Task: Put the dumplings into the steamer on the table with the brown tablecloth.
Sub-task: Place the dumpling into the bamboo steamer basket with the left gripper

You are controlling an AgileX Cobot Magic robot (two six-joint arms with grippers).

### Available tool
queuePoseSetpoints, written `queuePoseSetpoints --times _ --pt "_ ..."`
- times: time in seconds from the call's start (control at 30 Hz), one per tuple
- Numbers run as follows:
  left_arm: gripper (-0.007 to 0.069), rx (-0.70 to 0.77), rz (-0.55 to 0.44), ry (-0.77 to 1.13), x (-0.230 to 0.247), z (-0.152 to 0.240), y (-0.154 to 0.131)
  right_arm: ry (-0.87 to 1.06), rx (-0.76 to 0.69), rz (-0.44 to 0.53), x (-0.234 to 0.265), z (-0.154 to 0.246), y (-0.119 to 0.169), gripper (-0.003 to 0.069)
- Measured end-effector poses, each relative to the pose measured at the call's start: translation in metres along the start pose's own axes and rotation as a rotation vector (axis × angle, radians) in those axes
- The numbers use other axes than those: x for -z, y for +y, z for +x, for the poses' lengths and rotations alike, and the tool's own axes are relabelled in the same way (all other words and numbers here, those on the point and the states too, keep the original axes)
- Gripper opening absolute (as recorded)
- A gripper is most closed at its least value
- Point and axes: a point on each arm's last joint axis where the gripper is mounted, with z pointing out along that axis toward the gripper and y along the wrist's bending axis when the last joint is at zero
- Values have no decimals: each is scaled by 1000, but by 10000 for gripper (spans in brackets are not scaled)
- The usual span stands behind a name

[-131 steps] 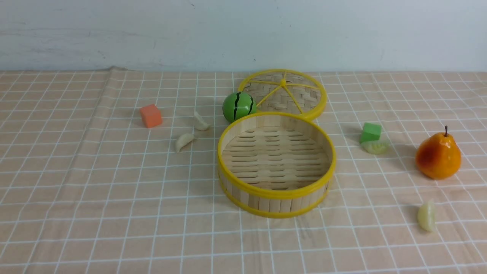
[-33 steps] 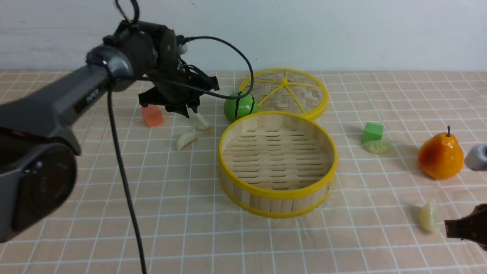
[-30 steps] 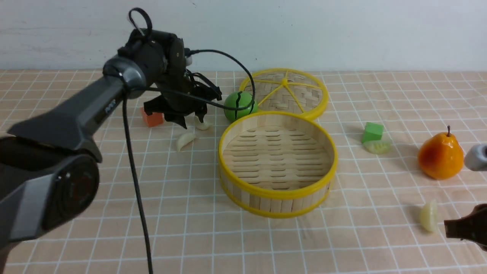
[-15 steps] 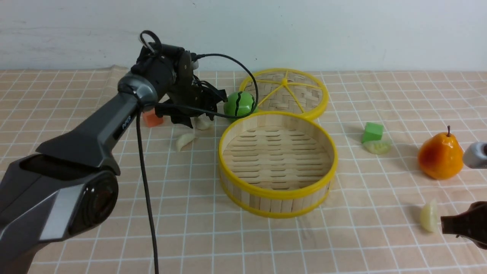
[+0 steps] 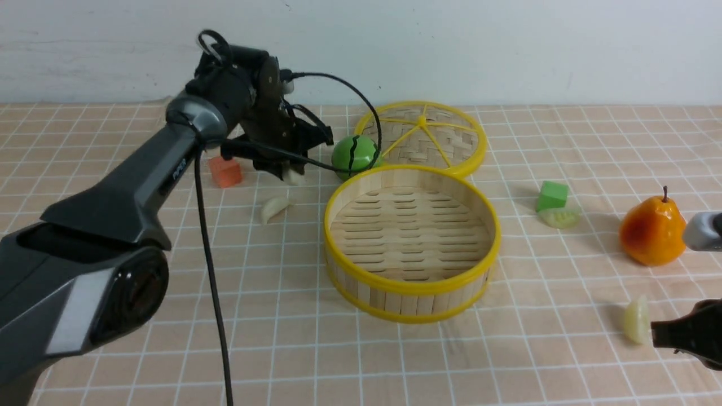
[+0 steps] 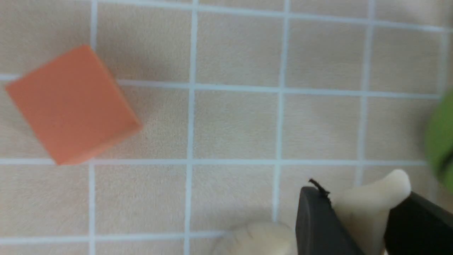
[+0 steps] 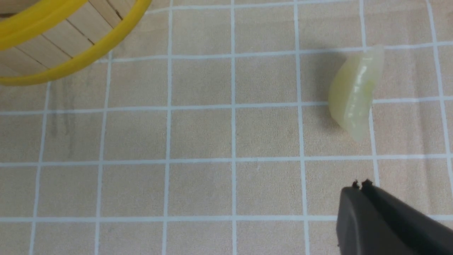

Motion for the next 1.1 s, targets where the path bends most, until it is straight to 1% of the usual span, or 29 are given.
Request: queuePoseSetpoints --times 0.1,0.2,0.23,0.3,0.33,0.37,0.4,0.47,0.53,0.63,0.7,0.8,0.87,0.97,1.07,1.1 --pt "230 -81 36 -31 61 -8 -21 1 -9 -4 -1 0 0 2" --pt "230 -164 80 -47 89 0 -52 -3 -20 -10 -1 0 1 3" --pt "230 -209 98 -39 92 8 -68 -7 -27 -13 -1 -1 1 3" --pt "230 -273 115 -11 84 22 -88 -9 -37 -18 -1 -1 2 3" --pt "230 -315 107 14 73 34 -100 -10 -43 -21 -1 -1 2 3" --pt "230 -323 105 19 71 36 -102 -10 -46 -22 -1 -1 2 3" --pt "230 -364 83 55 51 51 -112 -10 -55 -26 -1 -1 2 3" --pt "230 -395 49 91 27 64 -116 -10 -64 -30 0 -1 3 3" --pt "230 -408 21 129 5 73 -114 -10 -68 -33 0 -1 3 3" --pt "238 -409 -2 151 -10 78 -109 -10 -73 -35 0 -1 3 3" --pt "273 -405 -4 153 -11 79 -109 -10 -80 -38 0 -1 3 3" --pt "365 -392 -1 141 -5 76 -110 -10 -92 -44 0 -1 4 3" --pt "415 -387 11 112 11 69 -112 -10 -89 -45 0 -1 4 3" --pt "445 -401 38 42 49 54 -115 -5 -77 -48 0 -1 4 3" --pt "449 -450 69 -72 109 33 -112 1 -76 -57 0 0 5 3" --pt "449 -461 81 -124 140 22 -105 2 -81 -64 0 0 6 3"
